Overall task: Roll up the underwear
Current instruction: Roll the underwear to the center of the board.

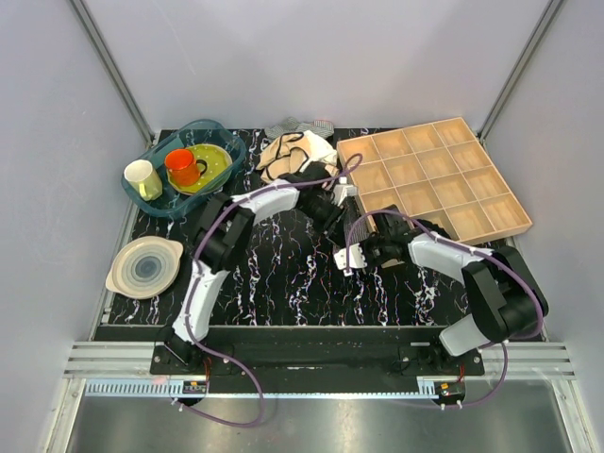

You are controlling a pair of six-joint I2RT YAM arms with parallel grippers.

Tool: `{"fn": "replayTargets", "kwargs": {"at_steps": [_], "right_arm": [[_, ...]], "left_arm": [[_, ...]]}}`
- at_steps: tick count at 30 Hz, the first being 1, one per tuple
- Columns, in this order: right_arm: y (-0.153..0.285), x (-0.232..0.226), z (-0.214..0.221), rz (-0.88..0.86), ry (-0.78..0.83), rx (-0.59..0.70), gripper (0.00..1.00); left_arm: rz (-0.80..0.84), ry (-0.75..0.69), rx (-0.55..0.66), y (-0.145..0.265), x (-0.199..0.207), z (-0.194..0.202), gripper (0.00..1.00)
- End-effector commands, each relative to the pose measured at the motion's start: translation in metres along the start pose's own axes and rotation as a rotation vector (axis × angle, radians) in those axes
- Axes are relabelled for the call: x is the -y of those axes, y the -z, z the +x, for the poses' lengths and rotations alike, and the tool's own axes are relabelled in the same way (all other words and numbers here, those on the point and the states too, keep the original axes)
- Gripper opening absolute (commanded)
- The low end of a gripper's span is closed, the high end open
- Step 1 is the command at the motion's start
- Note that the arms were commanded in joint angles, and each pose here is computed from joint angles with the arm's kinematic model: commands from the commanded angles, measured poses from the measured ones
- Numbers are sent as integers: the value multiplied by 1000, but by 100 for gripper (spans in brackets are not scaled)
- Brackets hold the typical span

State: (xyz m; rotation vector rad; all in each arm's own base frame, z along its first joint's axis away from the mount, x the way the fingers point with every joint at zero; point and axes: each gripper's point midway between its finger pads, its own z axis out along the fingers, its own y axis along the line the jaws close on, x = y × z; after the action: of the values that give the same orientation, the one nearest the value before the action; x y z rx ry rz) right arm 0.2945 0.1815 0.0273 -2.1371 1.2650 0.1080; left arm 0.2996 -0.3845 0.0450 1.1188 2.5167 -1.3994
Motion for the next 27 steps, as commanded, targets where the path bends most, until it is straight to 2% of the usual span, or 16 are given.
{"fn": "replayTargets", "kwargs": {"at_steps": [1, 6, 8, 10, 12, 13, 15, 16, 17, 19, 20, 21, 23, 27], "right_arm": [[7, -56, -18, -256, -194, 62, 23], [17, -59, -37, -390, -345, 110, 22], [16, -62, -41, -431, -395, 130, 22], [19, -61, -45, -468, -450, 136, 22], [19, -63, -45, -523, -511, 132, 22], [19, -63, -47, -540, -531, 139, 21], [21, -66, -48, -603, -599, 138, 22], [22, -66, -51, -624, -622, 152, 21], [20, -69, -51, -656, -655, 153, 22], [26, -68, -56, -702, -710, 175, 22], [23, -71, -56, -732, -739, 177, 22], [28, -70, -60, -758, -778, 191, 23], [27, -72, -60, -795, -826, 199, 23], [25, -69, -60, -815, -935, 211, 24]], "left_arm": [[-213, -166, 367, 75, -14, -78, 40], [-261, -214, 445, 105, -10, -71, 40], [-279, -228, 481, 105, -17, -53, 40], [-310, -302, 580, 123, -5, -59, 40], [-314, -279, 578, 118, -9, -36, 41], [-318, -311, 613, 125, 0, -38, 41], [-291, -328, 602, 115, 7, -16, 41], [-291, -404, 655, 125, 24, -22, 41], [-276, -456, 620, 113, 25, 1, 41], [-267, -614, 612, 99, 50, 11, 44], [-321, -749, 611, 102, 59, 13, 46], [-310, -814, 568, 83, 70, 29, 47], [-355, -940, 525, 74, 75, 34, 50], [-378, -1029, 383, 37, 79, 46, 52]]}}
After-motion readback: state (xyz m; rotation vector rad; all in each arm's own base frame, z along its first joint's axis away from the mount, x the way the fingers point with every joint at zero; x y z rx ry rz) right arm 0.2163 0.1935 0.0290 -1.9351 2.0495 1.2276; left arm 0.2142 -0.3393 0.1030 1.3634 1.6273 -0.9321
